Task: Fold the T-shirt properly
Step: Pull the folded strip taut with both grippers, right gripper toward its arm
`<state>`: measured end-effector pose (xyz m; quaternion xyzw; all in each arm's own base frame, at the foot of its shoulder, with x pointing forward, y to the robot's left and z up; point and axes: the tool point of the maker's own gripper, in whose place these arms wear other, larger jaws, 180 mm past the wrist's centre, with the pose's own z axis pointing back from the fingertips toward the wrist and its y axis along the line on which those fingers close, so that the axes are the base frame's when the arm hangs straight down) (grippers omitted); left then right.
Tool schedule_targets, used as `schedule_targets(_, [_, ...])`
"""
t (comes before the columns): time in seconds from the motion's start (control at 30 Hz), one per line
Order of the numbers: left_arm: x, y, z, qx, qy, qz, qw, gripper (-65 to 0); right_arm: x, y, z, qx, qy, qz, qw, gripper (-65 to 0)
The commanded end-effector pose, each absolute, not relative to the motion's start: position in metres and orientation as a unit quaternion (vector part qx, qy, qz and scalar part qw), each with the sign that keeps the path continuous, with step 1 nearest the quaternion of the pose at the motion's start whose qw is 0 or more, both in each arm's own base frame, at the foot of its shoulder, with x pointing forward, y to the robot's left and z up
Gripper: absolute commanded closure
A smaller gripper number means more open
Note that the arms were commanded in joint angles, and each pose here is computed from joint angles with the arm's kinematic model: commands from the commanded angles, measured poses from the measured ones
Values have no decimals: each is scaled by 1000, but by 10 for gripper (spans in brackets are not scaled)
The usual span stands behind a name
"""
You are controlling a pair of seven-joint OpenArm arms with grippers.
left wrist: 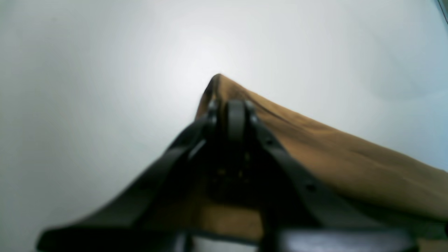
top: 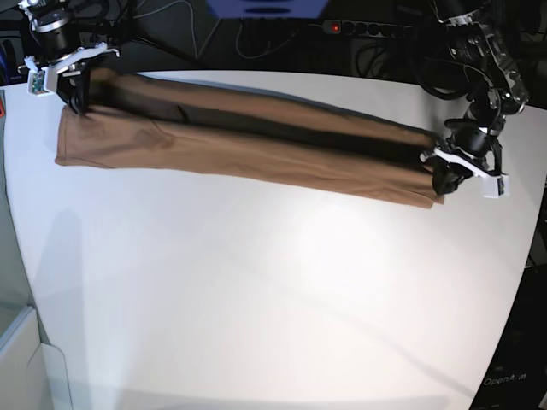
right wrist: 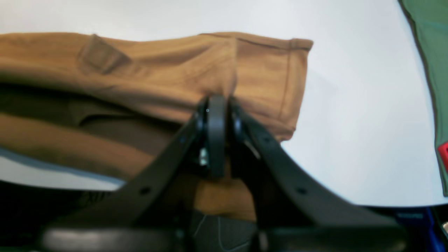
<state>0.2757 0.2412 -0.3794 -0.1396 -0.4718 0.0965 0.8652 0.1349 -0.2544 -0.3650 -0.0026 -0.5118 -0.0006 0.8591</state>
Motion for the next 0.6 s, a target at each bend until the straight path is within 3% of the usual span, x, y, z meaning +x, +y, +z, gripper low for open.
schedule_targets(0.0, [283,246,-365,-138,-497,93,852,-23,131,-256,-356,-6,-525,-8,851,-7])
schedule_targets(0.57, [284,244,-365,-141,-498,95,851,-23,107,-246,-378,7,-496,-42,867,-7])
